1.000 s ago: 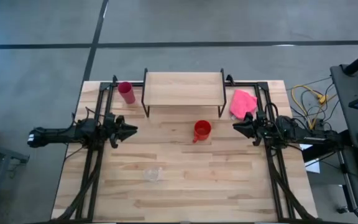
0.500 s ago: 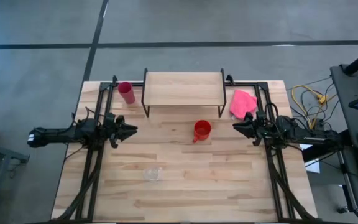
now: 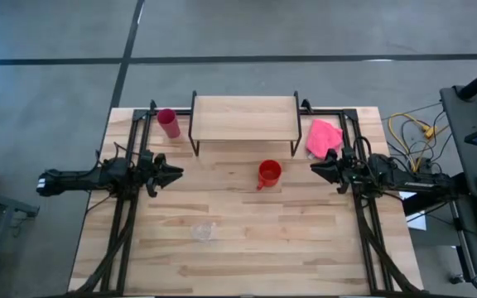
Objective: Stack small to large cups/mugs on shelf
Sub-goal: Put the transparent mug on the shelf
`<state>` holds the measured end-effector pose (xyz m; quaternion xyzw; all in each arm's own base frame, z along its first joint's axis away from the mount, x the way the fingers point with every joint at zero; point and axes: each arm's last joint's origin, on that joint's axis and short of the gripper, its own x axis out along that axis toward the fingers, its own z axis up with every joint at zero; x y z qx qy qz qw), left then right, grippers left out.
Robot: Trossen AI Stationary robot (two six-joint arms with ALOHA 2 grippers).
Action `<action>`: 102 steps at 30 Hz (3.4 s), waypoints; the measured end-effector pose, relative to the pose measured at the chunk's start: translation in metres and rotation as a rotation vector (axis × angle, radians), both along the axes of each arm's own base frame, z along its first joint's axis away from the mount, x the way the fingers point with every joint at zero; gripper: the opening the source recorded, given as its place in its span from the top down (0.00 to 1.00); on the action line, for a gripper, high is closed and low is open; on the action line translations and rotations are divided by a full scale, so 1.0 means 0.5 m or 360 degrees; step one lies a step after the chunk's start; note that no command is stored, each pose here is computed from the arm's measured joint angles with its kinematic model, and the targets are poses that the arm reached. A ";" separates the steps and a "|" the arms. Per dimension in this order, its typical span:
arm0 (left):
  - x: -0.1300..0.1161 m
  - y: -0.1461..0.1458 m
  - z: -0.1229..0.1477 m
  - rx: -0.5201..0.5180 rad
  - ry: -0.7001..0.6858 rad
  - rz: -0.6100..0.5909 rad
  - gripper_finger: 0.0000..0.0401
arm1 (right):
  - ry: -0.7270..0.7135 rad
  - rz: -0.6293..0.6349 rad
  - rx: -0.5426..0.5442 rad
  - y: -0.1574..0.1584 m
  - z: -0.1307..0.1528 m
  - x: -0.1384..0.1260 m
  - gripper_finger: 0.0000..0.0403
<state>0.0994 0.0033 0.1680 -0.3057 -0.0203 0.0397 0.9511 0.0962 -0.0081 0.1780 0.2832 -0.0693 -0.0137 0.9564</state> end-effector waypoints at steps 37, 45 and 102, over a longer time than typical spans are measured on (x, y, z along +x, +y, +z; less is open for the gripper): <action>0.063 -0.008 0.457 0.0483 0.0612 -0.0337 0.74 | 0.0146 0.0151 0.0057 0.007 0.365 -0.013 0.83; 0.153 -0.009 0.526 0.0325 0.0542 -0.0335 0.74 | 0.0593 0.0148 -0.0142 -0.001 0.434 0.085 0.83; 0.374 -0.232 0.092 0.0216 0.2358 -0.0528 0.76 | 0.1341 0.0139 -0.0317 -0.024 0.432 0.290 0.83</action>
